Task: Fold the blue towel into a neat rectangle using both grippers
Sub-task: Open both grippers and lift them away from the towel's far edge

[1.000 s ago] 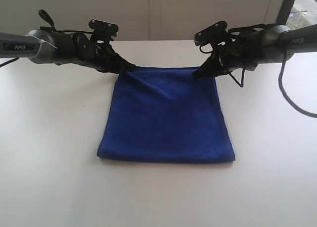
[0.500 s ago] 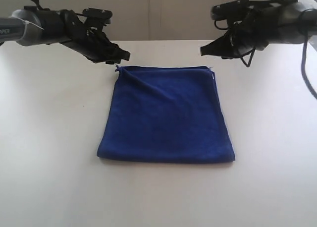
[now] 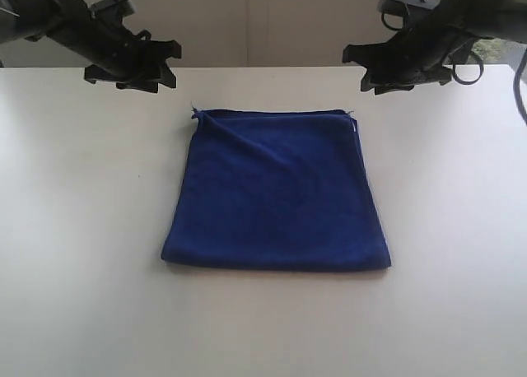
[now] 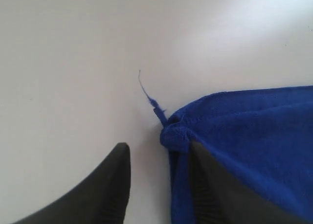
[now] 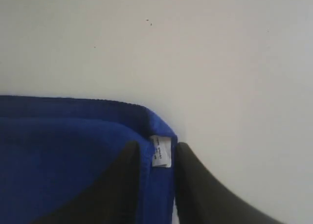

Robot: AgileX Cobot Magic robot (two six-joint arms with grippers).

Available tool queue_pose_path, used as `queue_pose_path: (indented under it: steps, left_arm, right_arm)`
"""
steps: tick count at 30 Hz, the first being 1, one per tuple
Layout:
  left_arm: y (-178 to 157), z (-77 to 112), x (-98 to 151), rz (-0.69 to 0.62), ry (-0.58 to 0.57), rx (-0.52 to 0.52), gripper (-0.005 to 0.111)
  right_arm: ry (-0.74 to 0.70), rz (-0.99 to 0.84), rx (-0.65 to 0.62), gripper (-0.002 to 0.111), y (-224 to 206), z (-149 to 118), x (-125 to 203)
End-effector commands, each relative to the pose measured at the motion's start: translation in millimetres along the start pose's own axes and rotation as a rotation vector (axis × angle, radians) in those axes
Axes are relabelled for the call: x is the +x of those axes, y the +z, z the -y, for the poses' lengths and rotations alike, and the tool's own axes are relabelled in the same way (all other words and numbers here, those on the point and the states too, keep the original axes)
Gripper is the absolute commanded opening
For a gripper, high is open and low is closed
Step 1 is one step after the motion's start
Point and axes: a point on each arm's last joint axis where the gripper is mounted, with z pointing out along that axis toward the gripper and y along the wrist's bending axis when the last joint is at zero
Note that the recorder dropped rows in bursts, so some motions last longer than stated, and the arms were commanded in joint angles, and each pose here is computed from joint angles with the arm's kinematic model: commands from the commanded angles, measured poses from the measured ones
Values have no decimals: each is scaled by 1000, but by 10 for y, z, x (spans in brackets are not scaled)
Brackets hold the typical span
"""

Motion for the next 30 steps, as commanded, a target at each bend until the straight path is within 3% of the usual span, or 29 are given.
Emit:
queue_pose_path:
  steps: [1,18,24,30]
  left_arm:
    - [119,-43,60,-47,-43,34,44]
    - [307,-116,139,-62,-98,53,44]
    - [303,-99,172,-100,-106,70,44]
    - [303,-98,174,-102,-106,71,44]
  right_arm:
    - [9,0,-24,25,141,45,-47]
    - [118,-47,-76,25,580,119,95]
    - [120,-56,-162,24,632,51,127]
    - [114,-39,-165,11,647,54,118]
